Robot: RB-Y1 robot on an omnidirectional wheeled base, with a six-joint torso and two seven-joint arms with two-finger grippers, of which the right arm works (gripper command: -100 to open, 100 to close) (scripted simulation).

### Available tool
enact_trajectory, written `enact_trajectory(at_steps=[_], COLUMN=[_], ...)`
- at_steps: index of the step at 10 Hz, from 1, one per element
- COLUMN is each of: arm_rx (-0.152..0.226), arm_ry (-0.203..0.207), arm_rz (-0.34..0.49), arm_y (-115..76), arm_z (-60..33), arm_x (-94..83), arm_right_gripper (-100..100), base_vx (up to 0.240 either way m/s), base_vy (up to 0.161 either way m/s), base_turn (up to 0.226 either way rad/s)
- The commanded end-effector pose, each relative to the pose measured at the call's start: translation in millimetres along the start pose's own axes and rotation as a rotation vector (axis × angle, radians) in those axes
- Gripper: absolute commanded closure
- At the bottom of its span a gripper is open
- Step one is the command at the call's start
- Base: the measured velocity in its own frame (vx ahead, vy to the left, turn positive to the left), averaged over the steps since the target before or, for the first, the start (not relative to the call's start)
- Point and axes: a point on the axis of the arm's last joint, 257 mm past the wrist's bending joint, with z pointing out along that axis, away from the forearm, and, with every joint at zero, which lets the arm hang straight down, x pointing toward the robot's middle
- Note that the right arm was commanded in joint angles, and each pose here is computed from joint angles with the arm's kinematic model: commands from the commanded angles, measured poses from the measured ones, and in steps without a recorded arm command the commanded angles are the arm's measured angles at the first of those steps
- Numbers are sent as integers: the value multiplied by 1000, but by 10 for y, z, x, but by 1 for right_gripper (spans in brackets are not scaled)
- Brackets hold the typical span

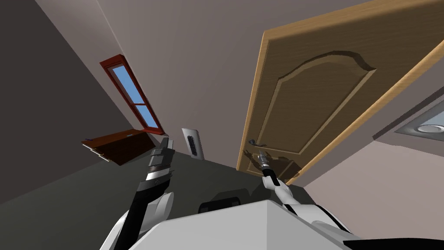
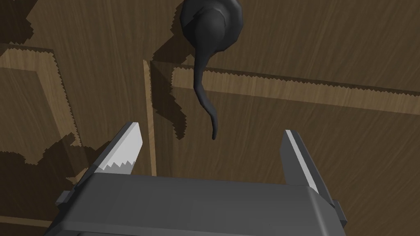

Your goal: Pull the door open

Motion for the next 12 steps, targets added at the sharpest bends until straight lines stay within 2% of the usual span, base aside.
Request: enact_trajectory(at_steps=[1,3,12], arm_rx=[23,14,18], arm_ry=[-20,-16,-33], arm_rz=[-6,-4,-4], arm_y=[-75,-56,-79], arm_z=[-17,-2,-15], arm_x=[-108,-82,-118], arm_right_gripper=[-100,-100,-100], base_vx=[31,58,166], base_vy=[-71,-44,-79], base_turn=[123,21,25])
